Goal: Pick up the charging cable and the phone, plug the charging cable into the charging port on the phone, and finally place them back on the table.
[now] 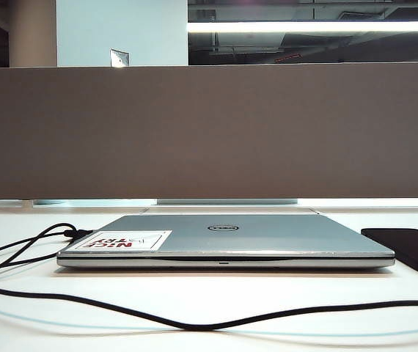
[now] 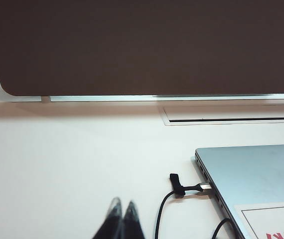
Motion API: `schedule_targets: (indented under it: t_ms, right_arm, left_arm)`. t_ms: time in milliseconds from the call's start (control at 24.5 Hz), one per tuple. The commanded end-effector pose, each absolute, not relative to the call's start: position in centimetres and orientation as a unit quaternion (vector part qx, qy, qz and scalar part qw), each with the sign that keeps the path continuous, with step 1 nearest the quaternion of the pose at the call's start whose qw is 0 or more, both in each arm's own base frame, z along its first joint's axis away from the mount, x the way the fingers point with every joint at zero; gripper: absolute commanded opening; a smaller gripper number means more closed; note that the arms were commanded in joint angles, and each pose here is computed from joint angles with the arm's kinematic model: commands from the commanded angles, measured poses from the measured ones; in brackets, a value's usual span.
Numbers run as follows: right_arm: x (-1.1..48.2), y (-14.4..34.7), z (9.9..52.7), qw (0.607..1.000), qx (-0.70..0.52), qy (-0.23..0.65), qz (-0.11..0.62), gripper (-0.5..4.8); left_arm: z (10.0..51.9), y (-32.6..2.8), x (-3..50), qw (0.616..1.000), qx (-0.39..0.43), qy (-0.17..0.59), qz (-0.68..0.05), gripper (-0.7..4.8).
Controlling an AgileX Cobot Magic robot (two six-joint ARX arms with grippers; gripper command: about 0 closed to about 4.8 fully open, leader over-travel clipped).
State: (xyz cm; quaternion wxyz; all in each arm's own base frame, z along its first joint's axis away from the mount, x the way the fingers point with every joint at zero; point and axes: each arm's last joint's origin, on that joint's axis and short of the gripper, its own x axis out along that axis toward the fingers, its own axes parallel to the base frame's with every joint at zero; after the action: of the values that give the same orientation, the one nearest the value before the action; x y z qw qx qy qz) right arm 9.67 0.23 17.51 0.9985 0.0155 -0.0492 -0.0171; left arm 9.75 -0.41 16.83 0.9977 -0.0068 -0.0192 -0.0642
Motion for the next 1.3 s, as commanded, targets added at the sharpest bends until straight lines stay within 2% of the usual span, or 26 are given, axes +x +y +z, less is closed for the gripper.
schedule_targets:
  t_ms: [41,326,1304]
  right_arm:
    - [9.68,0.11,17.52,0.998,0.012,-0.054,-0.002,-0.08]
    - [9.67,-0.27,17.57,0.998,0.012,-0.058,-0.024,-0.08]
    - [9.67,-0.24,17.54,0.998,0.011,-0.055,-0.020,-0.08]
  left_arm:
    - [17.10,-0.42,9.71,0.997,-0.004,-0.028,-0.065,-0.05]
    - [17.10,-0.42,9.71,0.997,-0.004,-0.028,-0.065,-0.05]
    - [17.10,-0.42,9.71,0.997,-0.004,-0.028,-0.065,-0.05]
